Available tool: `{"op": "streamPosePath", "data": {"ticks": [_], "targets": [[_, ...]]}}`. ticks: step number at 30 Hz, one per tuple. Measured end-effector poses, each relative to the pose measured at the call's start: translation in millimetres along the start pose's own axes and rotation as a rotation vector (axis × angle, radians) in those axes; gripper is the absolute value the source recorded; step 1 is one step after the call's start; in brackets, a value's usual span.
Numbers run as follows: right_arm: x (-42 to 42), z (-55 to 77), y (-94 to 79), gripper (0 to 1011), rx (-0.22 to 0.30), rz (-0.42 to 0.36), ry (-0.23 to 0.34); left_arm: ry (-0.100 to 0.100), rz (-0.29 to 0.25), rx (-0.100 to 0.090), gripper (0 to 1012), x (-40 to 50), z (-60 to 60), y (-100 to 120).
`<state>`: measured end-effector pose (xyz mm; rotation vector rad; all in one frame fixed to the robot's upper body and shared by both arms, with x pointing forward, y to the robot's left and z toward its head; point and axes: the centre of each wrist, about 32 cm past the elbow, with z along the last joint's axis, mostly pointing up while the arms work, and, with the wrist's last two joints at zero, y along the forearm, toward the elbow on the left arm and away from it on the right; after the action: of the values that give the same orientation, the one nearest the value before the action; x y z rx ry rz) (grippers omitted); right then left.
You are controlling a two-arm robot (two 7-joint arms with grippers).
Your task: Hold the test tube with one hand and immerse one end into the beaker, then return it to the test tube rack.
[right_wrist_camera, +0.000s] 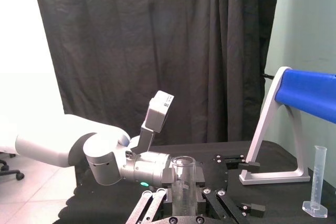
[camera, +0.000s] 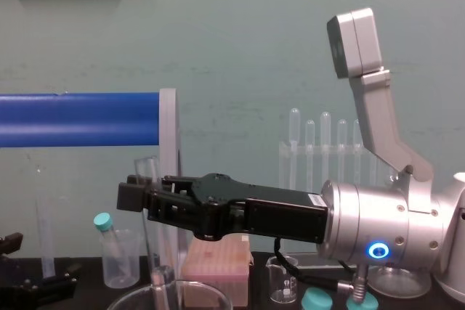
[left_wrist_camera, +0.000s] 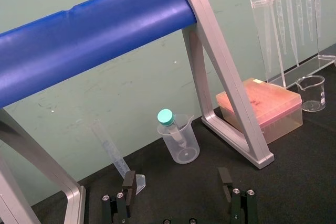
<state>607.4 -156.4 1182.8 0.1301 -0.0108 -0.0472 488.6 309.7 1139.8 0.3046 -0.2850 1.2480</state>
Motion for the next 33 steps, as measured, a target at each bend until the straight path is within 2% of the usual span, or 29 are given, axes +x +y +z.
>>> {"op": "streamPosePath", "data": {"ticks": [33], "targets": [[0.0,0.0,0.0,225,0.0,0.0,0.0,0.0,0.0,0.0,1000,0.0,0.0,0.0]]}}
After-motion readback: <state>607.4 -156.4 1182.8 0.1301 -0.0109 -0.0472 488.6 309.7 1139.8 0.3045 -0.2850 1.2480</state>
